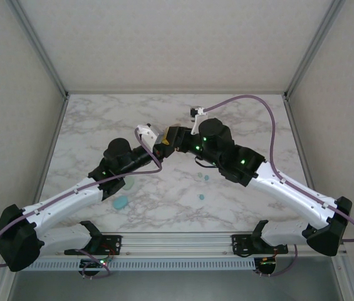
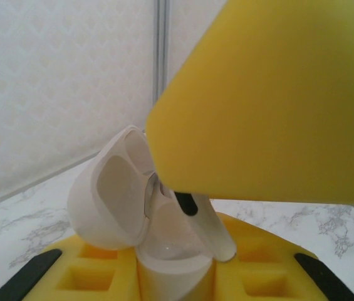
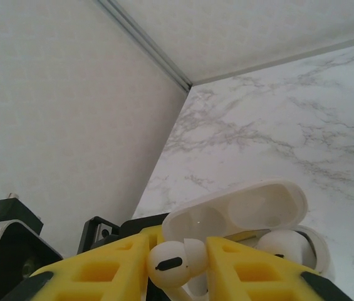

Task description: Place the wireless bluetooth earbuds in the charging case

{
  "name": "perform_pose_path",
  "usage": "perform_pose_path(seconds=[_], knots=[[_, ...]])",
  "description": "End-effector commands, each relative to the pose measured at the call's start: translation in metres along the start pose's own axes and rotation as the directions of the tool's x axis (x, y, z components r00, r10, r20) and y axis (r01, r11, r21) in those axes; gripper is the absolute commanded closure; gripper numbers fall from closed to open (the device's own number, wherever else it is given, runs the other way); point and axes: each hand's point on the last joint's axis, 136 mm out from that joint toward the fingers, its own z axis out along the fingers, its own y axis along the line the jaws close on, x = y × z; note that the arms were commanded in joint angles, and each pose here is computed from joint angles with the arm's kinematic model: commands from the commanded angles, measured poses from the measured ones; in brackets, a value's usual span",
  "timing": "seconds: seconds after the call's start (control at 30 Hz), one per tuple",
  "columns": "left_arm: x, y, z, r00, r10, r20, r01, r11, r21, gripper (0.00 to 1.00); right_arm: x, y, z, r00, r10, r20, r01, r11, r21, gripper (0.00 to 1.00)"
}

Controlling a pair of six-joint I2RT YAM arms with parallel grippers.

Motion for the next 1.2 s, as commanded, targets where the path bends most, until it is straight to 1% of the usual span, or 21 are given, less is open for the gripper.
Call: perform_pose_path(seconds=[0.0,0.17,0.4,0.67,0.83,1.17], knots=[[-0.03,-0.003,-0.005,0.995,0.003,0.1,-0.003,1.0,-0.005,0.9,0.004,-0.007,-0.003,1.0,-0.026,-0.006,0.026,0.999,0.048,0.7],[-0.026,-0.007,-0.004,0.996,0.005,0.088,-0.006,1.0,0.02,0.9,-0.005,-0.005,-0.004,0.999,-0.014,0.037,0.012,0.999,0.035,0.7],[-0.018,-0.008,-0.005,0.998,-0.002,0.069,0.0,1.0,0.025,0.9,-0.017,0.014,-0.006,0.998,-0.004,0.07,0.006,0.999,-0.037,0.71],[-0.023,-0.008,-0.005,0.996,-0.009,0.085,0.007,1.0,0.028,0.9,-0.015,0.009,0.002,0.998,-0.015,0.069,0.015,1.0,-0.01,0.7],[-0.034,-0.009,-0.007,0.993,-0.027,0.111,0.023,0.999,0.034,0.9,-0.009,0.003,0.008,0.998,-0.043,0.056,0.042,0.999,0.025,0.7],[-0.041,-0.005,-0.008,0.987,-0.066,0.144,0.065,0.998,0.015,0.9,-0.006,0.006,0.01,0.994,-0.079,0.073,0.079,0.997,0.002,0.7]])
